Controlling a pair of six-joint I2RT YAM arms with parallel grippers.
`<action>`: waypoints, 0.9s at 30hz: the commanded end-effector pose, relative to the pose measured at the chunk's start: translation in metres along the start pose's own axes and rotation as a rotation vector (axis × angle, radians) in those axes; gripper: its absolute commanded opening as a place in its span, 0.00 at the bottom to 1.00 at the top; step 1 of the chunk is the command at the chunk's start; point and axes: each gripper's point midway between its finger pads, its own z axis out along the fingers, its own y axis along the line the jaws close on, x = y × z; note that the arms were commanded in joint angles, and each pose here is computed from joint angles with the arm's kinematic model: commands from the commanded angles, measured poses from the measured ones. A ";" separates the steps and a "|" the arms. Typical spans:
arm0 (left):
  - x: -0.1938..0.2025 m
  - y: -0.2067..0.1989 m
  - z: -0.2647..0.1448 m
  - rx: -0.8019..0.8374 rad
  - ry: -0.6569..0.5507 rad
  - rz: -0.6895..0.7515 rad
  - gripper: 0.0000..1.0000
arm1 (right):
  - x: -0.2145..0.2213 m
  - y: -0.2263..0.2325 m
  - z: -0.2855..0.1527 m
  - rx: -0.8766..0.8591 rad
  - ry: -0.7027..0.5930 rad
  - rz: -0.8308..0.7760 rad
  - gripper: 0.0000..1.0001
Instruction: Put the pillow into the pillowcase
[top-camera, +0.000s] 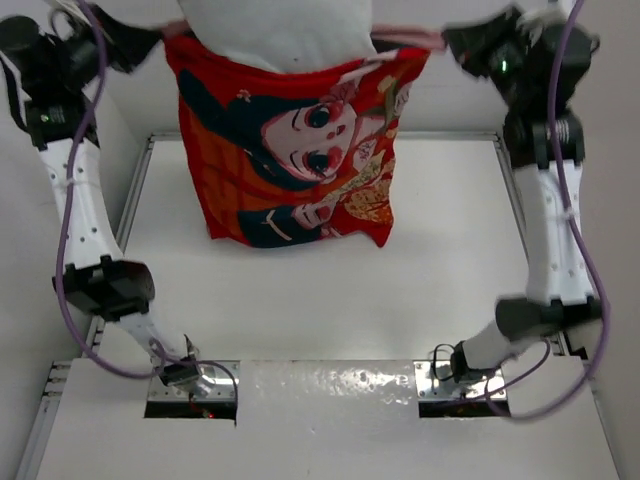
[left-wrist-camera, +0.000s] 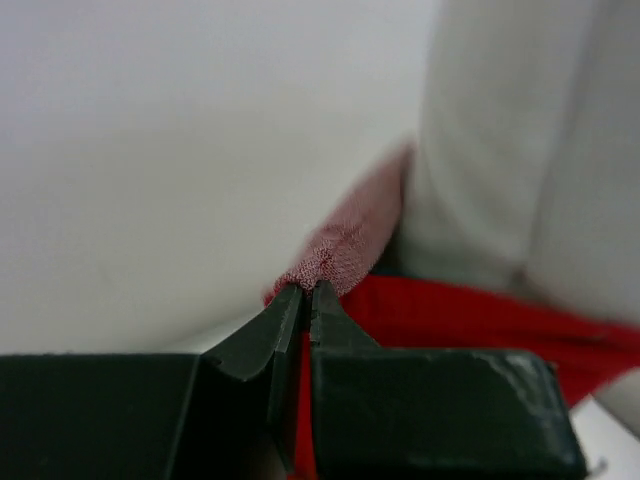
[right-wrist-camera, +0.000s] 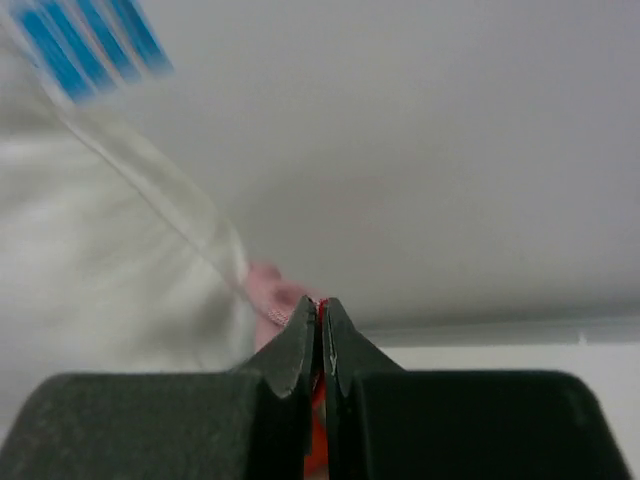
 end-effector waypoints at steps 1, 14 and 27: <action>0.070 -0.006 -0.009 -0.090 0.168 0.123 0.00 | 0.036 -0.045 -0.063 0.047 -0.116 0.052 0.00; -0.179 -0.093 -0.085 0.106 -0.470 0.436 0.00 | -0.164 0.089 -0.105 -0.161 -0.474 -0.076 0.00; -0.105 -0.085 -0.037 0.036 -0.265 0.213 0.00 | 0.260 0.034 -0.072 -0.375 0.558 -0.326 0.47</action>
